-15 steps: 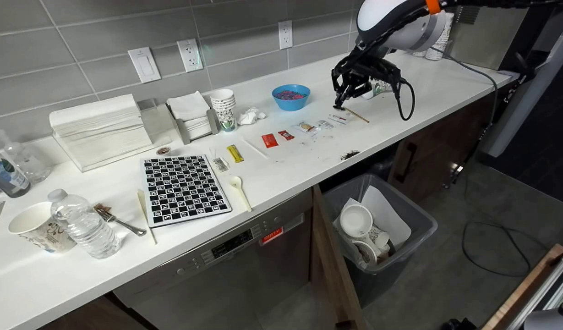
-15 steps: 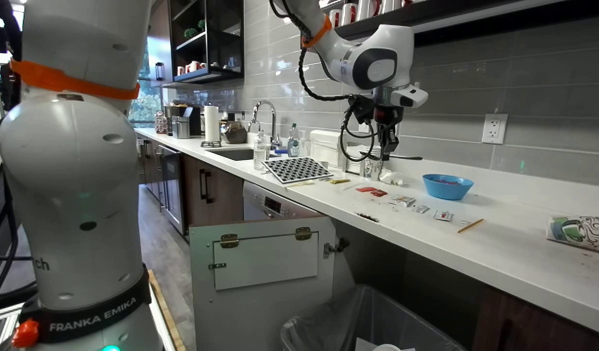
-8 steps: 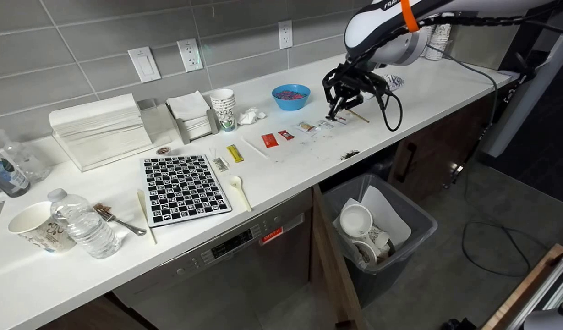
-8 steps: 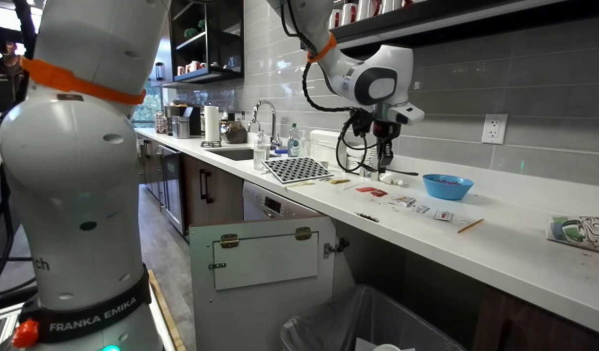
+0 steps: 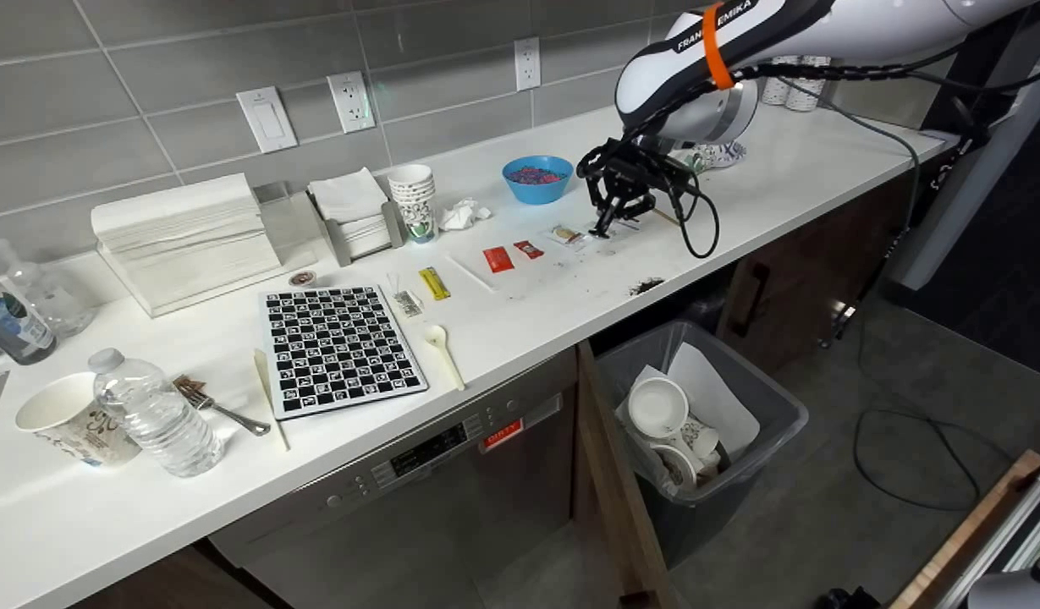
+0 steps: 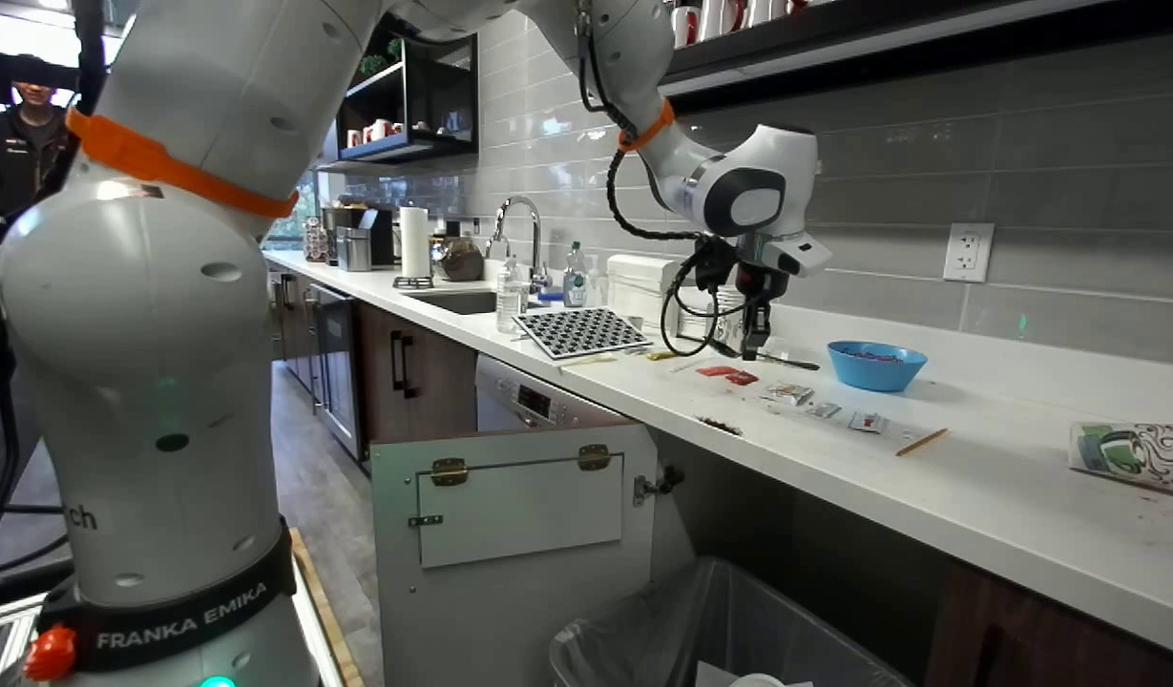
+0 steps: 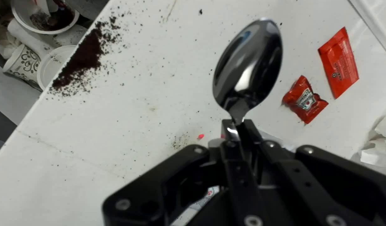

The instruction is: Pick up the spoon and then throw the object on it in the bin

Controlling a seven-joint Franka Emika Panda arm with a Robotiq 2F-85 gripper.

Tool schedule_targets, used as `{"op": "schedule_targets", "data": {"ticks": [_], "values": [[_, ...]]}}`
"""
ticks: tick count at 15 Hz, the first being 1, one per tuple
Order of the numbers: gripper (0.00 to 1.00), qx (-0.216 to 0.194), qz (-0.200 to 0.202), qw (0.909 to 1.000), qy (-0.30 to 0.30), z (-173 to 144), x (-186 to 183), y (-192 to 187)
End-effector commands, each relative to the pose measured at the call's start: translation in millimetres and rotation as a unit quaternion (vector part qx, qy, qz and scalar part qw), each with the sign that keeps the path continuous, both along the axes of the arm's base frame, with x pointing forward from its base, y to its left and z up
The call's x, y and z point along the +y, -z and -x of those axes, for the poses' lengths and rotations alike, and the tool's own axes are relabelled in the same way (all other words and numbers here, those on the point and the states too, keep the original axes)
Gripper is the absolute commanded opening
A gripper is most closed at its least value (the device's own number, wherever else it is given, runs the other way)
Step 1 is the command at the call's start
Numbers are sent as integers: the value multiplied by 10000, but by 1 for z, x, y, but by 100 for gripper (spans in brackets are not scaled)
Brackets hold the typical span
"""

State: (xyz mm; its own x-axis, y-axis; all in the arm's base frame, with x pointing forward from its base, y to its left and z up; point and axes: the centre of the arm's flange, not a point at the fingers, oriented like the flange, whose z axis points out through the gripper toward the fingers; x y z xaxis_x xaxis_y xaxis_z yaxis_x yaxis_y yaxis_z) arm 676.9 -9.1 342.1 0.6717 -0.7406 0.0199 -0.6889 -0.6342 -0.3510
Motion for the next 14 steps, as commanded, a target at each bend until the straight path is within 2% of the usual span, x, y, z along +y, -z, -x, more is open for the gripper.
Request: {"op": "schedule_targets", "data": {"ticks": [1,8,14], "values": [[2,100,-222,9995,201,-19,2,20],[2,276,-271,9989,277,-27,6,56],[2,269,-282,9987,315,-36,7,74]]}}
